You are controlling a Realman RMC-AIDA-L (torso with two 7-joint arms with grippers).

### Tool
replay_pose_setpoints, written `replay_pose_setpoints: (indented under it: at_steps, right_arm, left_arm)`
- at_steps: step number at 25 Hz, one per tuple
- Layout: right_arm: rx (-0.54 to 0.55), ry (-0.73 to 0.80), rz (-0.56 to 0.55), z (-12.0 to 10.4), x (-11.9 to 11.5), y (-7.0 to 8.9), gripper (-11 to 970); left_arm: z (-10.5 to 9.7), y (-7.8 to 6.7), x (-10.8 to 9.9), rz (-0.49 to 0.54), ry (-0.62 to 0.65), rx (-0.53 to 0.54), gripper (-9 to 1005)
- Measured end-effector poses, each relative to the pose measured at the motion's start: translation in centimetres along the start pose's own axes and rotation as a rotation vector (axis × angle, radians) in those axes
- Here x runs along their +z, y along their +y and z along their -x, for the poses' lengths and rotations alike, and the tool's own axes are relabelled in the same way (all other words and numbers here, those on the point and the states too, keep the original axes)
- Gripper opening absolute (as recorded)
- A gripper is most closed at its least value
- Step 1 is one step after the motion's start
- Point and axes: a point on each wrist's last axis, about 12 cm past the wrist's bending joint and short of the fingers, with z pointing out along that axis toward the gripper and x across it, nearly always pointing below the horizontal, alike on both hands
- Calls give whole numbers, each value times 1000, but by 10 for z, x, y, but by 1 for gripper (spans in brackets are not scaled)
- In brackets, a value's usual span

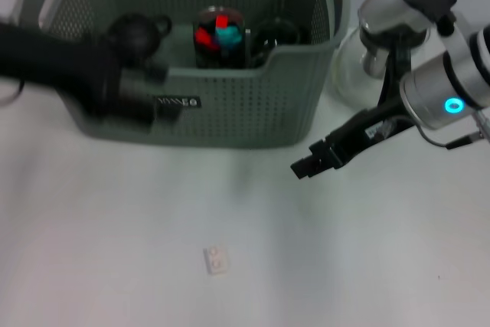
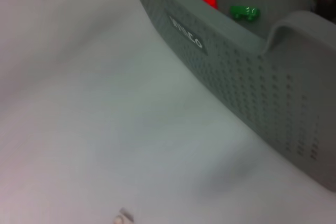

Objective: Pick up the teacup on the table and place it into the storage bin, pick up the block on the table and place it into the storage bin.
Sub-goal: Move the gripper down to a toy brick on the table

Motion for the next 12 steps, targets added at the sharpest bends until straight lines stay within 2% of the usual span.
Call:
replay_pose_setpoints:
  at_steps: [3,7,12]
  right_arm:
    - [6,-2,2,0,0,-1,557]
    - [12,-1,6,-2,0,-1,557]
    - [18,-3,11,-3,2,0,556]
  left_arm:
    - [-21,-13,17,-26,131,27,678]
    - [-34,-26,44,-75,256,64,691]
    - [-45,-31,78,-44,356,107,691]
